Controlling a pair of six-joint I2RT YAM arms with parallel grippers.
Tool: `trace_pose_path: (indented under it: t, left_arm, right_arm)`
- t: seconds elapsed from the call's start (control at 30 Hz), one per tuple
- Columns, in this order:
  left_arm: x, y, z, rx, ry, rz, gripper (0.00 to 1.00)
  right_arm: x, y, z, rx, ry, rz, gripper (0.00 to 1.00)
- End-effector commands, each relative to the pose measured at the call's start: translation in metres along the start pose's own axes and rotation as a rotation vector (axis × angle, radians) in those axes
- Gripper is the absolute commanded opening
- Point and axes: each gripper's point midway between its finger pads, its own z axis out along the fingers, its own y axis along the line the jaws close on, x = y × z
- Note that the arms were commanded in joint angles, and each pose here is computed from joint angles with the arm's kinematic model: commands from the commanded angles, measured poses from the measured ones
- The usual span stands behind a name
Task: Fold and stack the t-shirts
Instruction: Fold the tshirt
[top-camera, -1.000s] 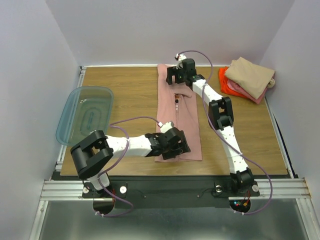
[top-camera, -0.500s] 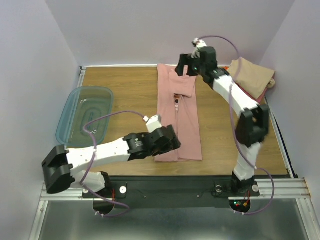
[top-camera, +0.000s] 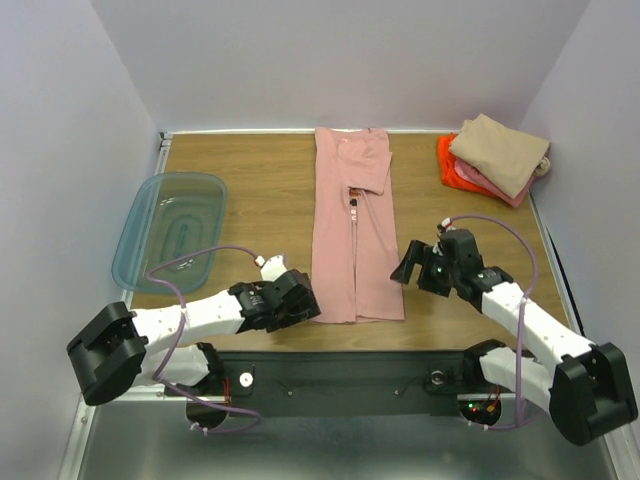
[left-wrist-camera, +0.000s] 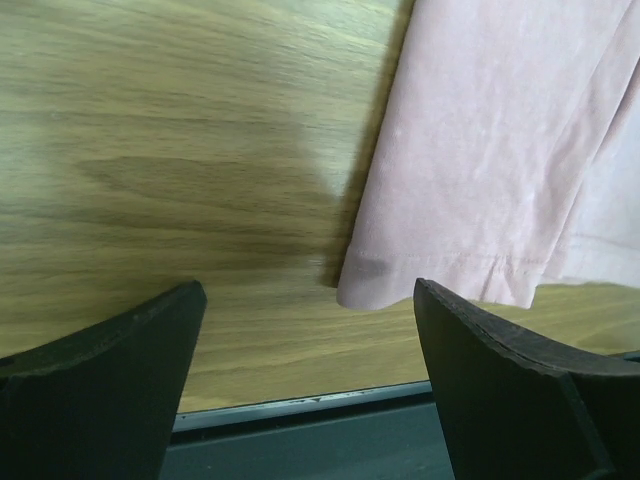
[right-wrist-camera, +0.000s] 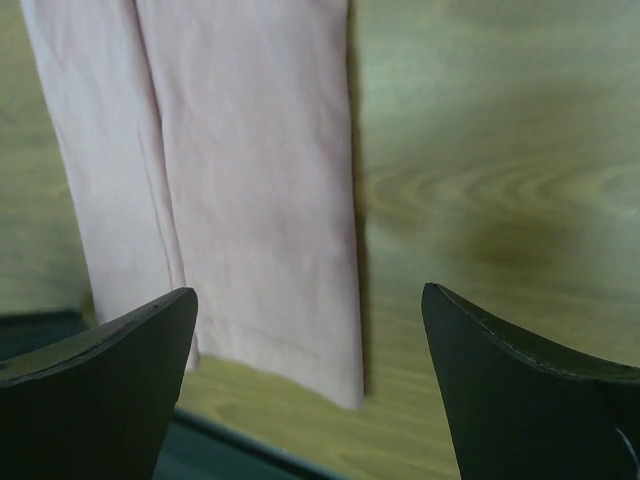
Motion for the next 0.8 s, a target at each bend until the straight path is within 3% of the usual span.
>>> trace_pose_path:
  t: [0.0, 0.07, 0.17, 0.3, 0.33, 0.53, 0.6, 0.63, 0.77]
  left_arm:
    - [0.008, -0.024, 0.007, 0.121, 0.041, 0.006, 0.98]
    - [0.013, -0.025, 0.010, 0.128, 0.063, 0.009, 0.98]
    - [0.016, -0.024, 0.013, 0.123, 0.074, 0.005, 0.91]
    - [0.017, -0.020, 0.016, 0.105, 0.072, 0.014, 0.61]
    - [0.018, -0.019, 0.016, 0.104, 0.075, 0.018, 0.60]
    - [0.021, -0.019, 0.022, 0.099, 0.087, 0.013, 0.29]
    - [0.022, -0.021, 0.023, 0.108, 0.090, 0.011, 0.25]
    - [0.023, -0.019, 0.025, 0.097, 0.092, 0.012, 0.13]
    - [0.023, -0.017, 0.030, 0.077, 0.095, 0.016, 0.11]
  right_arm:
    - [0.021, 0.033, -0.018, -0.199, 0.070, 0.014, 1.00]
    - [0.038, 0.027, -0.017, -0.194, 0.134, 0.032, 1.00]
    - [0.062, 0.012, -0.012, -0.166, 0.199, 0.061, 1.00]
    - [0.085, 0.002, -0.012, -0.160, 0.269, 0.089, 1.00]
    - [0.090, 0.000, -0.013, -0.164, 0.282, 0.095, 1.00]
    - [0.107, -0.008, -0.017, -0.148, 0.326, 0.127, 0.94]
    - [0.113, -0.013, -0.017, -0.130, 0.338, 0.133, 0.92]
    - [0.114, -0.016, -0.017, -0.118, 0.341, 0.134, 0.89]
    - [0.115, -0.026, -0.014, -0.064, 0.325, 0.126, 0.85]
